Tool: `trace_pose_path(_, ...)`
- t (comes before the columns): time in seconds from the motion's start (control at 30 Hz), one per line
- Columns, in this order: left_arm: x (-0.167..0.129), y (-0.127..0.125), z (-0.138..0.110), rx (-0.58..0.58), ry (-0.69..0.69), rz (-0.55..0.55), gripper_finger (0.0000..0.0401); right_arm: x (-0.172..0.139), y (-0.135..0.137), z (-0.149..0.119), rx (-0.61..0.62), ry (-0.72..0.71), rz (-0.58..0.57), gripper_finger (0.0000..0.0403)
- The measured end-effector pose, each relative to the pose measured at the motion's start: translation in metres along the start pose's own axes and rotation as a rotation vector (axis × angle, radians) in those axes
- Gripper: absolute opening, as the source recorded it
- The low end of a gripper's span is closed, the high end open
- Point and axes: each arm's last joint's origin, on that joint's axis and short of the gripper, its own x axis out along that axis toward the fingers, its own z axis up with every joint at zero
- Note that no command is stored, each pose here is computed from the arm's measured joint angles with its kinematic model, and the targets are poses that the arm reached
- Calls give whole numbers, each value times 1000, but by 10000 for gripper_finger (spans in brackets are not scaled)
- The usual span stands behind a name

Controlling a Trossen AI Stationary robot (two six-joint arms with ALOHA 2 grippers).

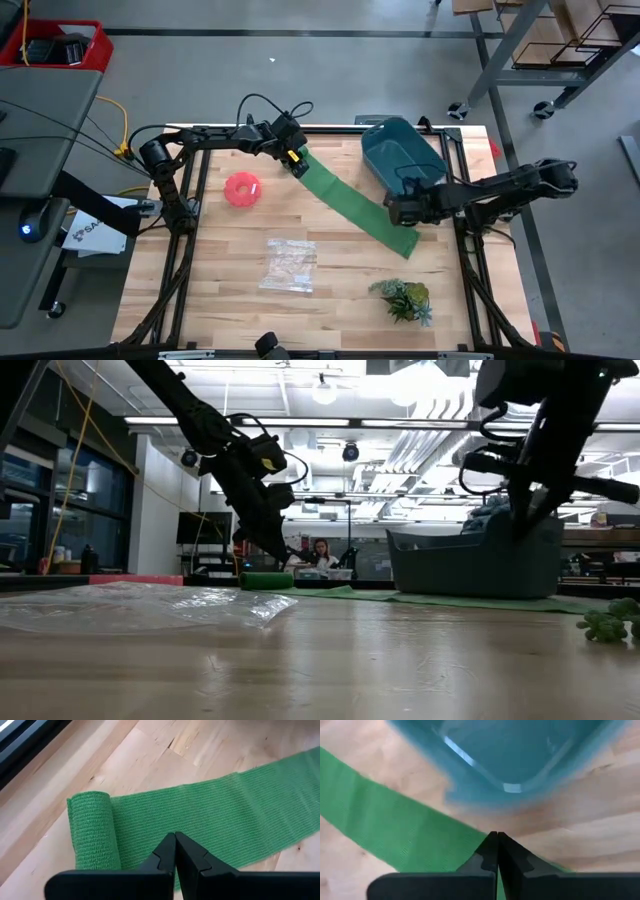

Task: Roll bandage
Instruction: Move the blue bin to the top right of the table, then roll the green bandage

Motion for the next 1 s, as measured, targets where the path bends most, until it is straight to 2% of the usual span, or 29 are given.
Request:
trace_pose_path(0.2,0,0,0,-2,4,0,0,-23,8,-13,-190,185,79,0)
trace_pose_path(0.3,0,0,0,-1,3,0,0,-23,1,-28,-249,273,38,0)
trace_pose_path(0.4,0,0,0,-1,2,0,0,-15,-11,-44,-214,305,-10,0)
trace_pose_path(0.53,0,0,0,0,1,0,0,-1,-23,-60,-146,340,-20,0)
trace_pose_path(0.83,0,0,1,1,-7,0,0,24,-34,-75,-42,290,-115,0)
trace_pose_path(1.0,0,0,1,1,-6,0,0,29,-34,-83,-115,331,-132,0)
